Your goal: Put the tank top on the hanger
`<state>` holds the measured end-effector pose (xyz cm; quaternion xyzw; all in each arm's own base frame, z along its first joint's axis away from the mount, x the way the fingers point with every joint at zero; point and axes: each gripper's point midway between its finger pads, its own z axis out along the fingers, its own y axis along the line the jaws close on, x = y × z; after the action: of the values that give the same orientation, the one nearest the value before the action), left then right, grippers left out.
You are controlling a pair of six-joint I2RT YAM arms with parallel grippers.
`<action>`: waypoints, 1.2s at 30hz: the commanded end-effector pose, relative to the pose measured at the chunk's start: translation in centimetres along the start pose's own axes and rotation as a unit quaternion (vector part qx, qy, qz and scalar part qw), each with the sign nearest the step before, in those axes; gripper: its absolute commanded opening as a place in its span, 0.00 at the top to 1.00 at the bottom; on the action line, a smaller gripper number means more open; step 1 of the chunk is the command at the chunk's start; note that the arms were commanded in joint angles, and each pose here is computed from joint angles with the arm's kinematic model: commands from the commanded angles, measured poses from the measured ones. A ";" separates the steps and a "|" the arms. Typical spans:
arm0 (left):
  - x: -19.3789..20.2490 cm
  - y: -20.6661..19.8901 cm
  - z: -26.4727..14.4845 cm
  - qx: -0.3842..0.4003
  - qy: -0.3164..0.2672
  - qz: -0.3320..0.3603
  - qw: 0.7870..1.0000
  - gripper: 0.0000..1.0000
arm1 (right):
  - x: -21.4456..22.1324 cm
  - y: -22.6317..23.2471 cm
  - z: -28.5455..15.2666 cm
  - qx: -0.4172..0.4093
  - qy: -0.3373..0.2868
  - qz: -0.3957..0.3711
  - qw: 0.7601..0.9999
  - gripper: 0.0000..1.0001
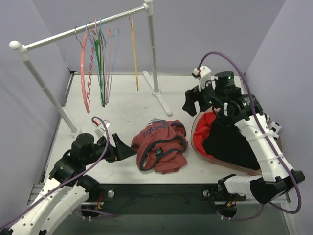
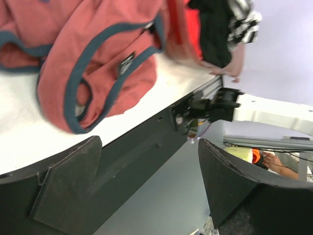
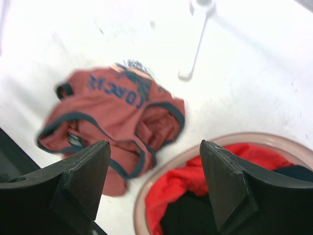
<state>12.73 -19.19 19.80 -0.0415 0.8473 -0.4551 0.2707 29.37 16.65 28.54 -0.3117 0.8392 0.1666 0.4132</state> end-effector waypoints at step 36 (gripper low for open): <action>-3.9 1.5 -6.9 -0.080 -0.177 0.010 0.981 0.03 | -21.8 8.6 10.2 0.218 -0.216 0.089 0.948 0.70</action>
<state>12.83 -12.22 21.62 -0.1302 0.8352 -0.3586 0.3961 39.46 36.99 38.64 -0.1274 0.7798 0.0655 0.6094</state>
